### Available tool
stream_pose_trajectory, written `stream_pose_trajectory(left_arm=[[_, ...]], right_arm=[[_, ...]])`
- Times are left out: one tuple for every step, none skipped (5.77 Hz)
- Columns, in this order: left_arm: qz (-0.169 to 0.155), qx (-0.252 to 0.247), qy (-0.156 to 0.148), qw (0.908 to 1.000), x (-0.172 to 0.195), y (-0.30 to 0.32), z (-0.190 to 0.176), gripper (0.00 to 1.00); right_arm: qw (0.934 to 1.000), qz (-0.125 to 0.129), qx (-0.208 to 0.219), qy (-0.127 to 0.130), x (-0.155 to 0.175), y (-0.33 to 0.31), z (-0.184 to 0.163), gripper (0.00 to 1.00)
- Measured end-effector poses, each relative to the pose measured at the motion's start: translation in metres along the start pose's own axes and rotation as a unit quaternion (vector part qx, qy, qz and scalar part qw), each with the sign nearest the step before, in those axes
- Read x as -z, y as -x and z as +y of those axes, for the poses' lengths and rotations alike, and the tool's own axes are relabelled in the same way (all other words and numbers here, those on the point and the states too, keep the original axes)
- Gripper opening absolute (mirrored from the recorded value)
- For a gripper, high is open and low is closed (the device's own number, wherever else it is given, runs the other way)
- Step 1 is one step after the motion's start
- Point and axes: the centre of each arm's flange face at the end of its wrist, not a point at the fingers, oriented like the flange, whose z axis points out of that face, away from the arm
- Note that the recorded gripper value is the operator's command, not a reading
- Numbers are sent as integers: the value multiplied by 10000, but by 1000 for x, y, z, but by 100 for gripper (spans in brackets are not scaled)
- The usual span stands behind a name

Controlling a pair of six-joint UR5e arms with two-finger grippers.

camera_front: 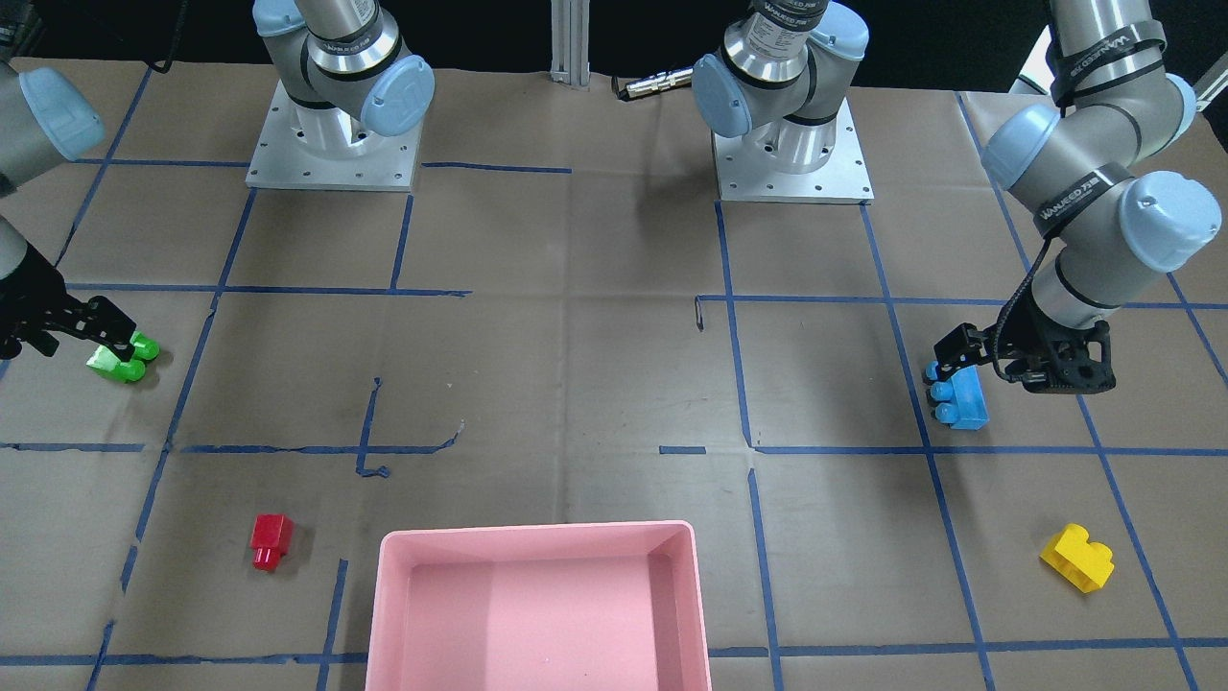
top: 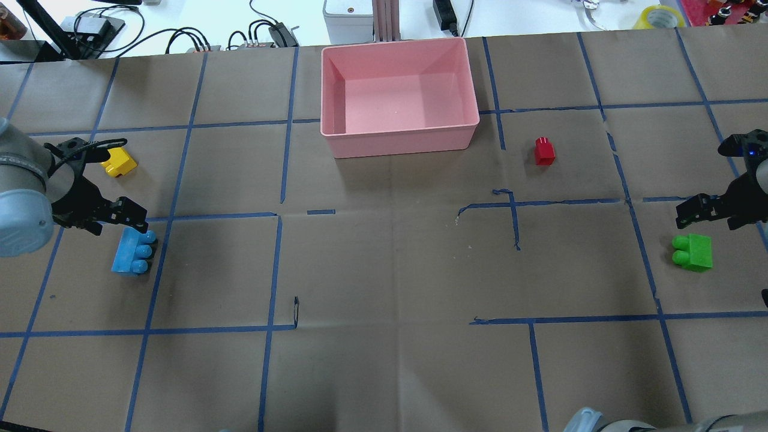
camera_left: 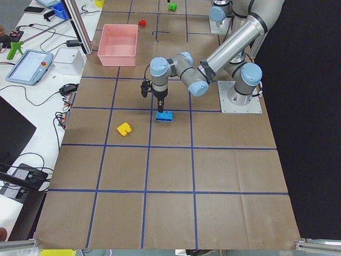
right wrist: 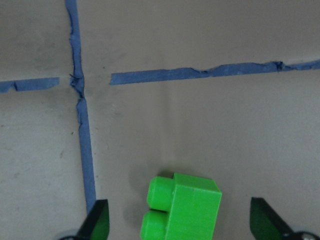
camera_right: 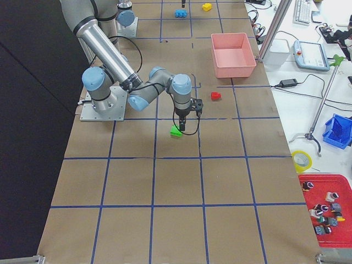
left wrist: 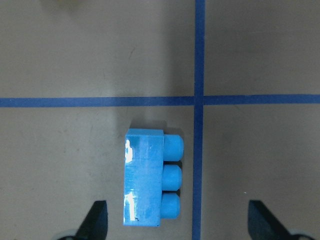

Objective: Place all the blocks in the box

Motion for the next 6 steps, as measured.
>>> stream_pose_trajectory(left_arm=[[-33,3,-51,10000,-21,1,0,98],[-54,-1,-83,10000,-35,3,-2,98],[-73,-14,-113,9999,-44,5,-4,97],[-71,-25,-113,9999,-50,6,-4,97],[-55,-64,-89,9999,-54,6,-3,96],[-48,-122,-72,9999,-56,6,-2,91]], right_arm=[[9999,71,-6,-82,-12,-1,1,100],[9999,92,-11,-60,-20,-1,4,100],[10000,95,-19,-2,-26,0,7,100],[9999,92,-27,46,-31,1,11,100],[9999,105,-52,91,-36,1,16,100],[9998,118,-105,133,-40,-1,21,100]])
